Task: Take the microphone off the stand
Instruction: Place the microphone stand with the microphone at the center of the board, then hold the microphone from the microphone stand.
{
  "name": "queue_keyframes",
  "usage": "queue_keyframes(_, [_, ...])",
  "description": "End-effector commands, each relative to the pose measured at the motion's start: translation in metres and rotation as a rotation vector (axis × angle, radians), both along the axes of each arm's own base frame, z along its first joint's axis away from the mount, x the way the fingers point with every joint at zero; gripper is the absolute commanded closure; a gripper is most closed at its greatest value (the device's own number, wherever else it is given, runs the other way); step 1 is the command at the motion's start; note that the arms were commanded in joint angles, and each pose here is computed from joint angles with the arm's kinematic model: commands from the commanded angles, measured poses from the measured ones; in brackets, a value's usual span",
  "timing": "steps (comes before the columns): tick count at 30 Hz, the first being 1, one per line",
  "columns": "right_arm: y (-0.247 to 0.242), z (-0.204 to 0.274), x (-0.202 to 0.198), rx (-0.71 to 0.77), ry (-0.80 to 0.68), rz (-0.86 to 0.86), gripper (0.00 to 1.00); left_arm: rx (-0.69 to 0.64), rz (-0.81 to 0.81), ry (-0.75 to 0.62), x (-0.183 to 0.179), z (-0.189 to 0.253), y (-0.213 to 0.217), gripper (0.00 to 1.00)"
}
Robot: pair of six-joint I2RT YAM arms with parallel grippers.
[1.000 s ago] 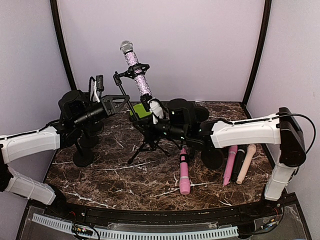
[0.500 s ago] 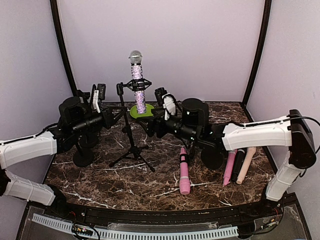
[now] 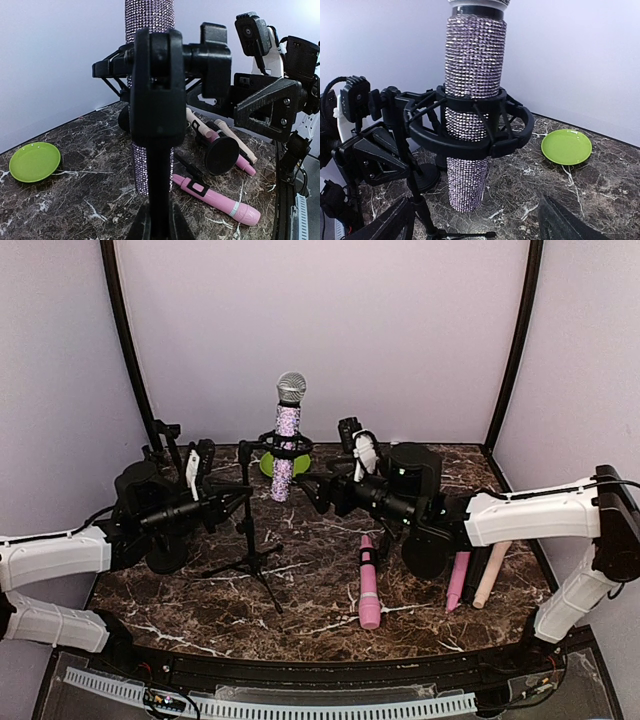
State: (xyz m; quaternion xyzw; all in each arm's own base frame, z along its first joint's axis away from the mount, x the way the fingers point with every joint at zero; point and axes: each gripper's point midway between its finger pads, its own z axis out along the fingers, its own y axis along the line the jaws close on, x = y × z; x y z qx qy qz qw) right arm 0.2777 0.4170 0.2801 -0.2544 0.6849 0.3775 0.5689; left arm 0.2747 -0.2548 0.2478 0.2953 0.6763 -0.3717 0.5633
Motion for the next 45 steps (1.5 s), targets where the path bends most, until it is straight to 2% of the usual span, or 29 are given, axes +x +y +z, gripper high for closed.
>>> queue_keyframes(1, [-0.004,0.014,0.000,0.062,-0.008,-0.007,0.14,-0.118,-0.036,-0.233,-0.013,0.051,0.001,1.00])
queue_keyframes(7, [0.000,0.013,0.001,0.070,0.003,0.003,0.14,-0.142,-0.043,-0.218,-0.014,0.036,0.000,1.00])
queue_keyframes(12, [0.002,0.010,0.001,0.072,0.015,0.008,0.14,-0.180,-0.039,-0.231,-0.015,0.041,0.002,1.00])
queue_keyframes(23, [0.016,-0.011,-0.003,0.094,0.122,0.065,0.11,-0.128,-0.049,-0.175,-0.016,0.022,0.001,1.00])
queue_keyframes(27, [0.022,-0.014,-0.007,0.093,0.137,0.100,0.10,-0.122,-0.037,-0.159,-0.019,0.018,0.004,0.94])
queue_keyframes(29, [0.024,-0.015,-0.008,0.091,0.138,0.106,0.10,-0.122,-0.031,-0.155,-0.020,0.018,0.006,0.87])
queue_keyframes(30, [0.025,-0.016,-0.008,0.088,0.140,0.107,0.10,-0.122,-0.024,-0.151,-0.020,0.017,0.008,0.78])
queue_keyframes(32, [0.025,-0.018,-0.008,0.083,0.145,0.107,0.11,-0.124,-0.013,-0.151,-0.021,0.016,0.010,0.68])
queue_keyframes(45, [0.034,-0.019,-0.022,0.054,0.130,0.151,0.11,-0.101,-0.011,-0.111,-0.034,0.009,0.019,0.44])
